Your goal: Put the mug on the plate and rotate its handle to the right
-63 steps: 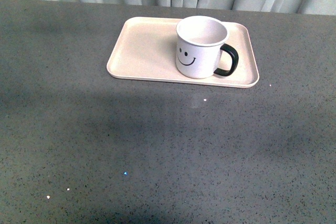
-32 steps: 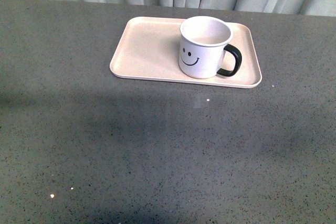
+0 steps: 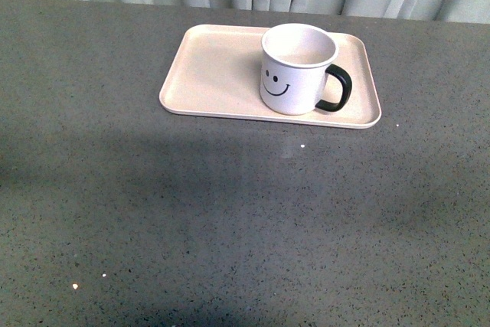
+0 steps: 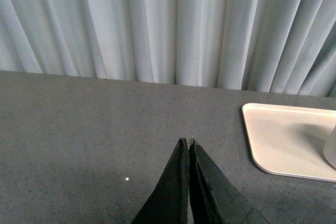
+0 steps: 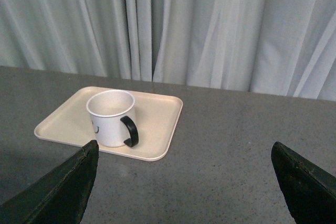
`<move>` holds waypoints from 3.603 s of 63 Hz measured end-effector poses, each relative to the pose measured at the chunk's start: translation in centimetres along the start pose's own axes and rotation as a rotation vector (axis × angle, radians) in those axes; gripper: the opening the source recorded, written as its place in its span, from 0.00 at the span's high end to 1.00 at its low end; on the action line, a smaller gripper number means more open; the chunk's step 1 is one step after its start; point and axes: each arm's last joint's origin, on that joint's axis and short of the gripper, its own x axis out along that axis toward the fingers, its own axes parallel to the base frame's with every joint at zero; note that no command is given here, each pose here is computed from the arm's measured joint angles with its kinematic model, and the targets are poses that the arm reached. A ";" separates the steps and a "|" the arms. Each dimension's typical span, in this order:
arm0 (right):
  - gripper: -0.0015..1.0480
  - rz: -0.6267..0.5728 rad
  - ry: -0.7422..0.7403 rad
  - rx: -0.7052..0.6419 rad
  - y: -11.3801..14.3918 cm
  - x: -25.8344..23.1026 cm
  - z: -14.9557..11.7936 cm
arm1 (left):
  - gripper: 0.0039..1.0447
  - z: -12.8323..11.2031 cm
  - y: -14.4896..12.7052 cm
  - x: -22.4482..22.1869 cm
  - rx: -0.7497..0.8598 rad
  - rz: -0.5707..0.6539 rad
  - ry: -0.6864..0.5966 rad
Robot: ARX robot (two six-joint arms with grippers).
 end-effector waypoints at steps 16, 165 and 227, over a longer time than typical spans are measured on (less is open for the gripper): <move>0.09 0.000 0.000 0.000 0.0 0.0 0.0 | 0.99 0.2 0.0 -0.9 0.000 0.000 -0.006; 0.09 0.302 0.867 -0.074 4.0 34.6 -0.7 | 0.09 -0.2 0.0 -3.2 0.000 0.001 0.010; 0.98 0.302 0.997 -0.157 7.2 38.7 -0.7 | 0.09 -0.2 0.0 -3.2 0.000 0.001 0.010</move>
